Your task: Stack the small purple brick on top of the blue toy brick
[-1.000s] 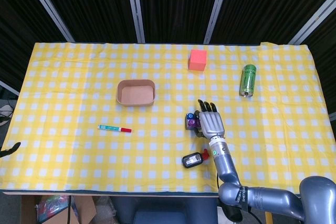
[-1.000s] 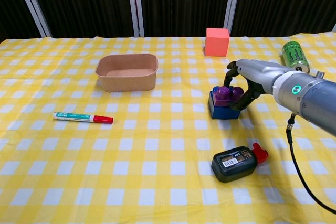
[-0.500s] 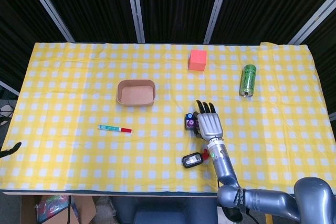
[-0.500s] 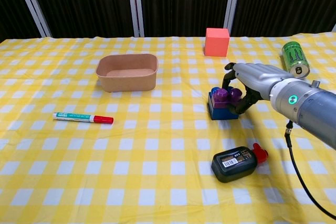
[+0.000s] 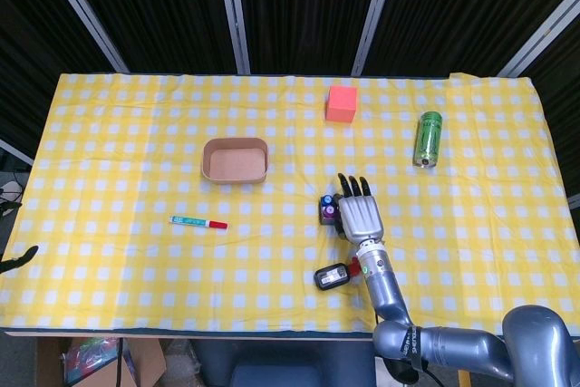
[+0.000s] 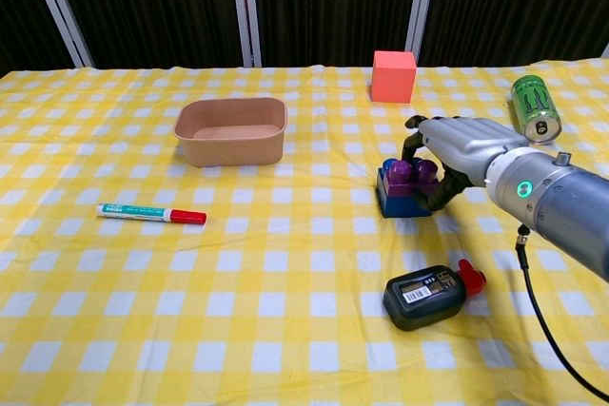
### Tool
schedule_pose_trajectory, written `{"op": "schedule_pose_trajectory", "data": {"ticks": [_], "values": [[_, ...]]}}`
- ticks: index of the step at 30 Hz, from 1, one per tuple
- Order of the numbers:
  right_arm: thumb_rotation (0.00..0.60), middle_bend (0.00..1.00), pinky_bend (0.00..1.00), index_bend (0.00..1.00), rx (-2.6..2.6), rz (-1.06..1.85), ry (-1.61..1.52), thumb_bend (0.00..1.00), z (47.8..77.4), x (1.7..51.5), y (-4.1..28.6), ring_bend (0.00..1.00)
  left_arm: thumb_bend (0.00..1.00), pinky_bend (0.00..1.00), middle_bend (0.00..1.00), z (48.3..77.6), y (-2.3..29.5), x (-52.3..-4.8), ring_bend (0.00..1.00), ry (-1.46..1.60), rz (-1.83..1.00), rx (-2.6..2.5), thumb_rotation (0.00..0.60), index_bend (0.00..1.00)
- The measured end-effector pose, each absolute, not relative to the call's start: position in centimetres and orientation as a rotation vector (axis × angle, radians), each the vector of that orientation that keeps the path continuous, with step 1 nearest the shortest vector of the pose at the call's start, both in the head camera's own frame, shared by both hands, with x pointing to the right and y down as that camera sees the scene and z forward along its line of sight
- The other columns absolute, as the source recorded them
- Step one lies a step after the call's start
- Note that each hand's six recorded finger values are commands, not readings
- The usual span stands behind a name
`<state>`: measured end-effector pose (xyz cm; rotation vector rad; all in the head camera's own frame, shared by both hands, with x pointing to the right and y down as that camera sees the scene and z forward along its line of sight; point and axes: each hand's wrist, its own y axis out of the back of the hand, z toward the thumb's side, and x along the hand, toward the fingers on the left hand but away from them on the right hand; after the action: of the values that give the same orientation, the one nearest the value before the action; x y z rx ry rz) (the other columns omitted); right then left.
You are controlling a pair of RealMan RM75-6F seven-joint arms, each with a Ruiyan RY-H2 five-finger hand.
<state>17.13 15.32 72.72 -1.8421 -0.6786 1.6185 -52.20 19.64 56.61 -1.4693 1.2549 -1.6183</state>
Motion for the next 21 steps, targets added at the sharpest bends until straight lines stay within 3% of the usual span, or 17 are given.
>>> {"op": "schedule_pose_trajectory", "data": {"ticks": [8,13,18,21], "values": [[0.600,0.00,0.00,0.59,-1.843,1.611,-0.658,0.63,72.5,17.0,15.5,0.00,0.21,0.05,0.09,56.6,19.6,-52.2,0.00,1.257,-1.618,-1.472,0.600,0.27],[0.600,0.00,0.00,0.43,-1.865,1.610,-0.644,0.77,72.3,17.1,15.7,0.00,0.21,0.05,0.09,56.6,19.6,-52.2,0.00,1.257,-1.616,-1.475,0.600,0.27],[0.600,0.00,0.00,0.29,-1.905,1.586,-0.665,0.78,71.7,17.1,15.5,0.00,0.21,0.05,0.09,56.6,19.6,-52.1,0.00,1.254,-1.616,-1.476,0.600,0.27],[0.600,0.00,0.00,0.26,-1.925,1.562,-0.690,0.78,71.2,17.1,15.3,0.00,0.21,0.05,0.09,56.7,19.6,-52.1,0.00,1.251,-1.617,-1.476,0.600,0.27]]}}
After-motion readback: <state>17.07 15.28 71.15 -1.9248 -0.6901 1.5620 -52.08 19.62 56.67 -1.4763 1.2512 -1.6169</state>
